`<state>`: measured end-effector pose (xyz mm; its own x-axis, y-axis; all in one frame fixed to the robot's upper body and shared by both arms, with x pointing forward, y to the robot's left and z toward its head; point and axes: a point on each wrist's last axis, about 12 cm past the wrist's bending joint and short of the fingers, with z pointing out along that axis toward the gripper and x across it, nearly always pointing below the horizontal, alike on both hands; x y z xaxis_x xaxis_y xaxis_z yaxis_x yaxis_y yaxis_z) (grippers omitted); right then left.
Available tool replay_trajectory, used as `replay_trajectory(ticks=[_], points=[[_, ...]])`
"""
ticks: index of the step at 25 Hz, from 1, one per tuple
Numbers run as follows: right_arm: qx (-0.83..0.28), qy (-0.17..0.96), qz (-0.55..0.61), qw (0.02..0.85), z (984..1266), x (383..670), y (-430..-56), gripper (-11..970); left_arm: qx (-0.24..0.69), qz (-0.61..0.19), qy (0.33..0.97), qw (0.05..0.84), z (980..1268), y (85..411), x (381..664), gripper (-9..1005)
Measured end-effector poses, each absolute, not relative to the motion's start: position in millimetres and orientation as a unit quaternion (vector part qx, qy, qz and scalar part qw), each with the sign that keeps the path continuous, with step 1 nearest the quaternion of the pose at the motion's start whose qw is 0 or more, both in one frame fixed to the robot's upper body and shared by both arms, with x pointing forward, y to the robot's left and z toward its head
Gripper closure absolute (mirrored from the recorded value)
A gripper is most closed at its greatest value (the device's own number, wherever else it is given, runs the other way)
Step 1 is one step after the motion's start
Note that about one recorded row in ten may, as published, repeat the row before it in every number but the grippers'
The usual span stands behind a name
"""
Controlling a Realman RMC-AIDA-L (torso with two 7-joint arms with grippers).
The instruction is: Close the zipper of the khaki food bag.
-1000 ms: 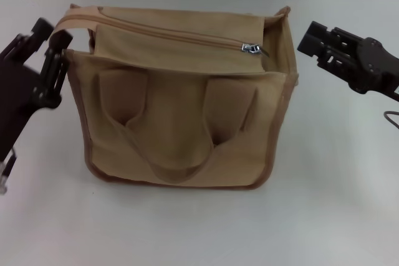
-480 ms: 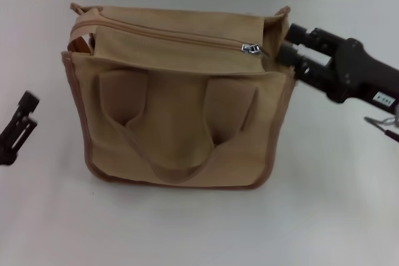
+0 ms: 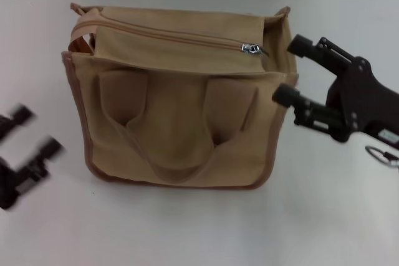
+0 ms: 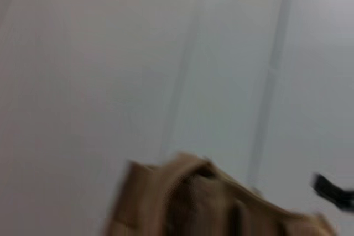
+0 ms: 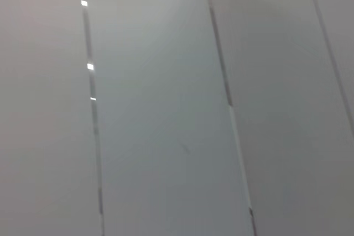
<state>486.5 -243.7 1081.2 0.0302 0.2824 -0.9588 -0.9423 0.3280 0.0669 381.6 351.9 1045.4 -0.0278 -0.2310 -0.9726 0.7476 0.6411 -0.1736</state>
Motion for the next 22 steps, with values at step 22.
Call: replay_trajectory(ticks=[22], points=[[-0.47,0.559,0.492,0.474,1039.4,463.4,-209.1,131,0.458,-0.441,0.592,0.495,1031.5,297.1,405.2,212]])
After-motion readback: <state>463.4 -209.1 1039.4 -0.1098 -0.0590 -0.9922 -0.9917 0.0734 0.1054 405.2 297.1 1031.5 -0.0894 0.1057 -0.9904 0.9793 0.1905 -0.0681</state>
